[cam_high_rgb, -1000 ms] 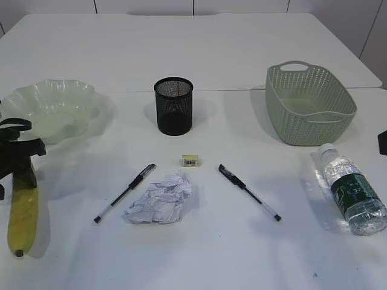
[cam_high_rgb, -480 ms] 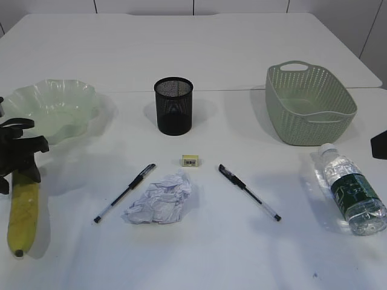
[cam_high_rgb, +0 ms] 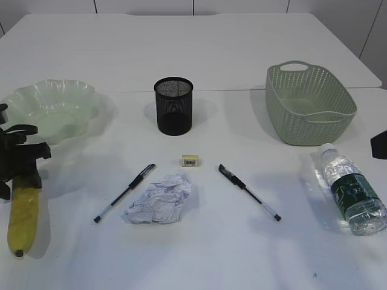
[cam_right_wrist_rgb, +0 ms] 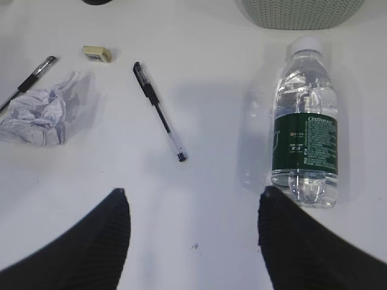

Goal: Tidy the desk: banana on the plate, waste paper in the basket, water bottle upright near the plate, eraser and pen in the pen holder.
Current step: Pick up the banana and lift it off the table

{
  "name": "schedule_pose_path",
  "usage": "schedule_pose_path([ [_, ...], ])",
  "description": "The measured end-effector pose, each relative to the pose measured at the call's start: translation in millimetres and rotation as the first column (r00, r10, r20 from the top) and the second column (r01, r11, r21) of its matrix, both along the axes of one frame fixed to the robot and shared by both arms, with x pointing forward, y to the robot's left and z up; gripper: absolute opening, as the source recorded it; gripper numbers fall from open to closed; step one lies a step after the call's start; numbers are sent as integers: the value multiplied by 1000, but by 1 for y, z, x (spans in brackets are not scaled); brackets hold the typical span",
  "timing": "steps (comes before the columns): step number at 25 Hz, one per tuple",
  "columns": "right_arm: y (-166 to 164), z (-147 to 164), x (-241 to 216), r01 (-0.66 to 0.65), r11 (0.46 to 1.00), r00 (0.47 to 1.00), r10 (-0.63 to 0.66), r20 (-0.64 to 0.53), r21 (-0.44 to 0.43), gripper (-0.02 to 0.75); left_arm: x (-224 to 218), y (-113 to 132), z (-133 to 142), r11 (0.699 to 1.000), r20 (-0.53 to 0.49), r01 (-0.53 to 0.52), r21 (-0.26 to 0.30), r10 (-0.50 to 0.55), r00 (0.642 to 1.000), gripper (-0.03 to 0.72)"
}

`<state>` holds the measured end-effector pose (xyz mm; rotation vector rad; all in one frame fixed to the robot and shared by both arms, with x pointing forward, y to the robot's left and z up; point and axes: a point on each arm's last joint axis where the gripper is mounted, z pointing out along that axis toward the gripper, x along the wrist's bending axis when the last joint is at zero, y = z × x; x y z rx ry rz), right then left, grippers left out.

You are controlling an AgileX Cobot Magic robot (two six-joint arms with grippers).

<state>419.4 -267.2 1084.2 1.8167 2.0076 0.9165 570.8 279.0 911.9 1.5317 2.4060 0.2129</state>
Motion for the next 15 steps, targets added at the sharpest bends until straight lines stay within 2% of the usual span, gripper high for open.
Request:
schedule_pose_path([
  [6,0,0,0,0,1000,1000,0,-1,1,496,1,0,-4,1000,-8,0,1,0,1000,410],
  [11,0,0,0,0,1000,1000,0,-1,1,496,0,-2,-4,1000,-8,7,1,-7,1000,331],
  [15,0,0,0,0,1000,1000,0,-1,1,496,0,-4,-4,1000,-8,14,1,-14,1000,312],
])
